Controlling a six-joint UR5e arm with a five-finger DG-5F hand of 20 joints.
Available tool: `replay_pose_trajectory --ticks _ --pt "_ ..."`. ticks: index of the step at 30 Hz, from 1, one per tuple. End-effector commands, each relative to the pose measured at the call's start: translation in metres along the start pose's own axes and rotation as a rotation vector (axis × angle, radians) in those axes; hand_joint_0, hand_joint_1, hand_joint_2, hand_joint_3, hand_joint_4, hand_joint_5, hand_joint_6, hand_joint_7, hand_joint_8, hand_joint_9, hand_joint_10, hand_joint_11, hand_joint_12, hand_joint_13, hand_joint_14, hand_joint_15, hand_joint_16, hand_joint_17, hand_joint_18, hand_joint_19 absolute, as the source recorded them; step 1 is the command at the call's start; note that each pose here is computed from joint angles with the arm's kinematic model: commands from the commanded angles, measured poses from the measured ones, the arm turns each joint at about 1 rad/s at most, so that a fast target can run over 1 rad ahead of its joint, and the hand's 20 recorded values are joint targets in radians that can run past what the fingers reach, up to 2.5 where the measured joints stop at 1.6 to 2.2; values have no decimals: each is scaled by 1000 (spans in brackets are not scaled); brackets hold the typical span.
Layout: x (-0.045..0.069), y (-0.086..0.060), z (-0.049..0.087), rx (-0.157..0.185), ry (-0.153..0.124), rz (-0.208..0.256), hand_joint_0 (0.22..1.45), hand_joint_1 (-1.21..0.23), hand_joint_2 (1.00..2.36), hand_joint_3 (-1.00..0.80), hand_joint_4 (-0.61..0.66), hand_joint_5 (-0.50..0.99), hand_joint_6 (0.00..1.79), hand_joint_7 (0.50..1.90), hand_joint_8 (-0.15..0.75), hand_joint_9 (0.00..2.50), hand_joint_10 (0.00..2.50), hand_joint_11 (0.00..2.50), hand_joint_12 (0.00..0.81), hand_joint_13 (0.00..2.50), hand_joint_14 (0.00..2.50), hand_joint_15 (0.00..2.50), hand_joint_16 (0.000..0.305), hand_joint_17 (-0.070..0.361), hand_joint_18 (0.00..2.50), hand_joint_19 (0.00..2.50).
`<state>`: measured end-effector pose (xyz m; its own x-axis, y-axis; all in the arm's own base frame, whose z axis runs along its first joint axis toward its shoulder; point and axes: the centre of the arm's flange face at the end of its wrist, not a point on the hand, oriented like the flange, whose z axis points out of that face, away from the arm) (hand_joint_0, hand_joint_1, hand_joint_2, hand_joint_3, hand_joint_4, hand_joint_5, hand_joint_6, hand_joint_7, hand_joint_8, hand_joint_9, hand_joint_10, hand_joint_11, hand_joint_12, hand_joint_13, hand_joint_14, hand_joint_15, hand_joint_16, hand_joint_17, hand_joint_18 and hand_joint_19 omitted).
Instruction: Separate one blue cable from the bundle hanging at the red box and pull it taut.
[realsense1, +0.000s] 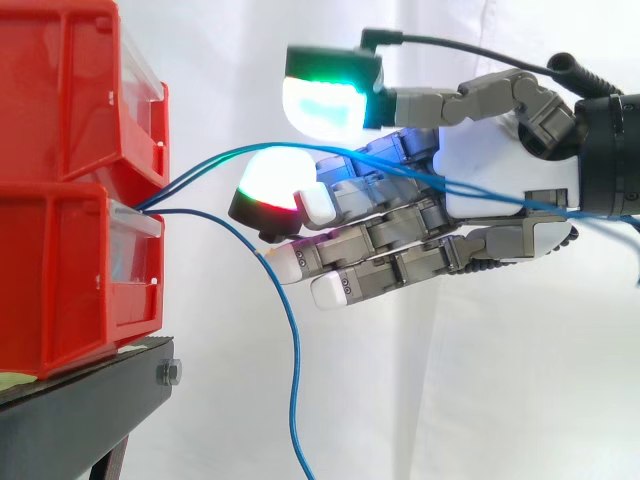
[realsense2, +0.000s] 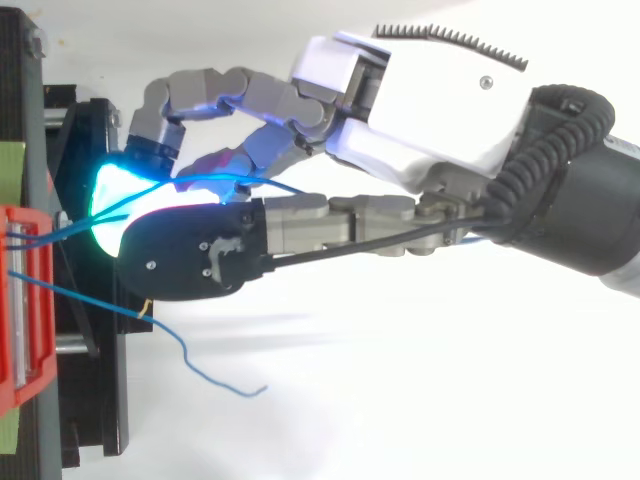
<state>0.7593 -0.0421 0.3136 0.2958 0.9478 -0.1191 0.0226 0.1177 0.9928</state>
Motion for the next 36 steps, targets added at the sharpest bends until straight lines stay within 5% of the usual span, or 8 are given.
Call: replay_pose_trajectory --ticks 1,9,12,17,31,36 --pt "1 1 0 0 0 -7 773 -637 1019 -207 280 -112 503 1072 288 980 19 676 317 743 12 331 32 72 632 430" --pt "-1 1 0 0 -15 -9 796 -750 1017 -265 239 -108 503 1139 286 963 20 717 317 751 12 346 32 71 646 434" --pt "0 1 0 1 -18 -8 663 -775 1004 -439 241 -114 503 1149 282 941 18 722 318 756 12 340 32 72 684 389" --pt "1 -1 -1 5 -29 -6 619 -457 1000 -500 248 -103 503 1168 286 957 21 706 314 743 13 344 32 72 662 409" --pt "1 1 -1 -2 -37 0 773 -715 1019 -71 222 -108 503 1167 286 982 18 725 316 751 12 350 31 70 636 455" --pt "7 1 -2 -6 -30 2 618 -617 1004 -452 249 -110 503 1161 288 963 20 729 318 754 13 346 32 71 679 404"
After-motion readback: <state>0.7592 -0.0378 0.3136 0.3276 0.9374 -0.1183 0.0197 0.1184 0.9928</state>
